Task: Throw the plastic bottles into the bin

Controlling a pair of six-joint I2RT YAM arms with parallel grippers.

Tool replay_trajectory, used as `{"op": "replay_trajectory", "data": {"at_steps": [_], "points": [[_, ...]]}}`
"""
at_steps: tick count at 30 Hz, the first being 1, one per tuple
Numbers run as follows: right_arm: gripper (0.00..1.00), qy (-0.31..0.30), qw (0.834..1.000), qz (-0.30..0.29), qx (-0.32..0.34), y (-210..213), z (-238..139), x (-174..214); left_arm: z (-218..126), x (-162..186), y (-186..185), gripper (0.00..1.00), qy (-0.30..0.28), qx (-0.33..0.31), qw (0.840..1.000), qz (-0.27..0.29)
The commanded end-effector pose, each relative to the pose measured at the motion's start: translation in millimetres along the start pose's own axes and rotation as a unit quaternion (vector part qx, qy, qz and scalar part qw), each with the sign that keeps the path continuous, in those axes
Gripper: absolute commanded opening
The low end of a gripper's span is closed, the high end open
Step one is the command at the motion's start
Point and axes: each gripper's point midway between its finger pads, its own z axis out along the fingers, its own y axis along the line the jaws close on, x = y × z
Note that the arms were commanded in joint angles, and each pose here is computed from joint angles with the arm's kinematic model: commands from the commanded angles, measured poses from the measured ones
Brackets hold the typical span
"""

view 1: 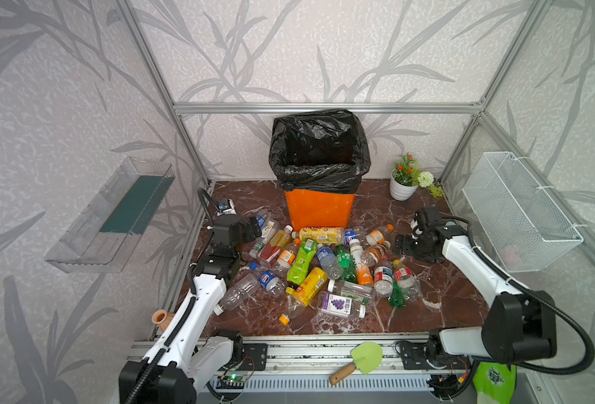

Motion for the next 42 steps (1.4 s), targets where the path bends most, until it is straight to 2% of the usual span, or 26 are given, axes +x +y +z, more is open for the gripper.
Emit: {"op": "replay_trajectory", "data": {"at_steps": [1, 8, 15, 26, 31, 34, 38, 42], "points": [[0.96, 0.023, 1.0, 0.014, 0.005, -7.5, -16.7, 28.4, -0.5, 6.0, -4.0, 0.93, 0.011, 0.008, 1.0, -0.012], [0.96, 0.048, 0.999, 0.017, -0.003, -12.1, -21.5, 64.4, -3.1, 6.6, -10.9, 0.93, 0.018, 0.023, 0.999, -0.02], [0.93, 0.062, 0.998, 0.005, -0.033, -1.0, -9.2, 77.7, -2.7, 12.1, -14.4, 0.93, 0.027, 0.032, 0.999, -0.03], [0.85, 0.077, 0.996, -0.015, -0.033, 1.6, 9.4, 85.0, -9.6, 10.5, -10.2, 0.94, 0.025, 0.023, 0.999, -0.032], [0.78, 0.08, 0.996, -0.018, -0.035, 1.9, 15.3, 85.7, -10.4, 10.4, -9.0, 0.94, 0.026, 0.02, 0.999, -0.033], [0.71, 0.077, 0.996, -0.017, -0.034, 2.3, 15.1, 83.2, -12.6, 8.5, -8.1, 0.94, 0.024, 0.018, 0.999, -0.033], [0.61, 0.056, 0.997, -0.015, -0.042, 5.6, 10.4, 75.8, -13.8, 6.6, -7.4, 0.94, 0.022, 0.016, 0.999, -0.03], [0.56, 0.028, 0.998, -0.018, -0.051, 9.1, 1.0, 66.5, -14.1, 4.9, -7.3, 0.94, 0.023, 0.014, 0.999, -0.031]]}}
